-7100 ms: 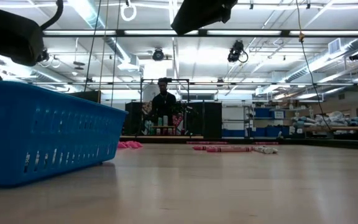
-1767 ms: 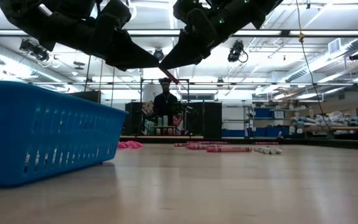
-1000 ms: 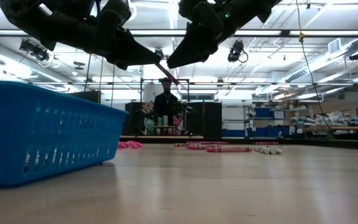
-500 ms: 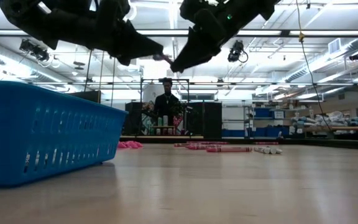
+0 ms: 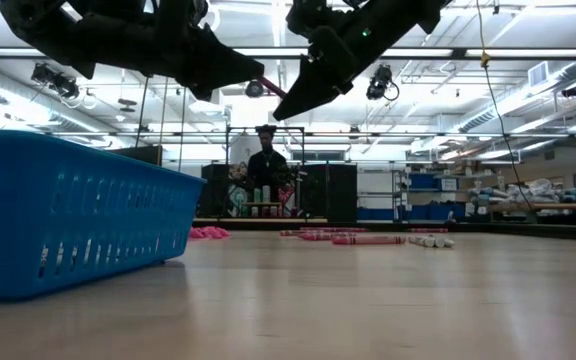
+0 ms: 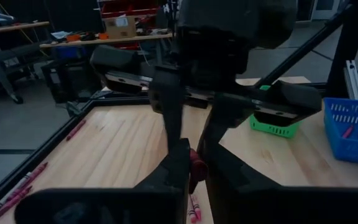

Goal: Sort crayons
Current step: Put the red crayon into the right blue bin

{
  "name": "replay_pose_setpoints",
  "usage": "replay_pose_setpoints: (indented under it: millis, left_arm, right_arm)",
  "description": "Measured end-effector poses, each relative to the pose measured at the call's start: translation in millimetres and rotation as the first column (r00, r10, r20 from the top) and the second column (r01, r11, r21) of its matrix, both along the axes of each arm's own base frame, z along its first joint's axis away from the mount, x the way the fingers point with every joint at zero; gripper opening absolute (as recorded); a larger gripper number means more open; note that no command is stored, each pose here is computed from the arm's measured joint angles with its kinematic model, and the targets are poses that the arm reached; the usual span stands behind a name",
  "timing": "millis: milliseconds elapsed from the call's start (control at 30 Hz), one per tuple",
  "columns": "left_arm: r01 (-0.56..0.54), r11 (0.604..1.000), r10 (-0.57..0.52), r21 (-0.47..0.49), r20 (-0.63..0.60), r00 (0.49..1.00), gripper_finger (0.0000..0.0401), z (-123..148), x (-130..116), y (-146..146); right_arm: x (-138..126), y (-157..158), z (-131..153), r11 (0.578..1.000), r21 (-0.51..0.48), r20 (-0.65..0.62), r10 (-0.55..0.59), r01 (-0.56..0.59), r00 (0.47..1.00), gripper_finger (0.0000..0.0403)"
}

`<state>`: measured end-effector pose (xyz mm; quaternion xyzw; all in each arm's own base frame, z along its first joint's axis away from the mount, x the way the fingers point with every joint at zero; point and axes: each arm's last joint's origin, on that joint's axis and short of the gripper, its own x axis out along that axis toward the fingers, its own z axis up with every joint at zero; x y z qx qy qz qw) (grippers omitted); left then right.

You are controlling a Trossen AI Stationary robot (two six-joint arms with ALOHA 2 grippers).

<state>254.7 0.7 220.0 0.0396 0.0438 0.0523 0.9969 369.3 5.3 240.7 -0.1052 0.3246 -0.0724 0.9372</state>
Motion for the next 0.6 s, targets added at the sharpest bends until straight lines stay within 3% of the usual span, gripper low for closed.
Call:
replay_pose_setpoints:
  millis: [100, 167, 467, 600]
  left_arm:
    - [0.003, 1.000, -0.003, 0.020, -0.003, 1.000, 0.0041, 0.0, 0.0, -0.8]
    - [0.007, 1.000, -0.007, 0.029, -0.003, 1.000, 0.0054, 0.0, 0.0, -1.5]
    - [0.009, 0.999, -0.009, 0.047, -0.016, 1.000, 0.0182, -0.7, -0.6, -7.0]
    - [0.017, 0.999, -0.015, 0.049, -0.032, 0.999, 0.0218, 1.7, -4.4, -9.1]
  right_arm:
    - [-0.2, 0.1, -0.2, 1.000, -0.001, -0.003, 0.002, -0.002, 1.000, 0.0027]
    - [-0.1, 0.3, -0.1, 1.000, 0.003, -0.002, 0.006, -0.005, 1.000, 0.0026]
    - [-2.4, 3.9, -1.8, 1.000, 0.030, -0.028, 0.004, -0.003, 1.000, 0.0036]
    - [-10.8, 10.1, -1.0, 0.998, 0.066, -0.084, -0.009, 0.015, 0.996, 0.0029]
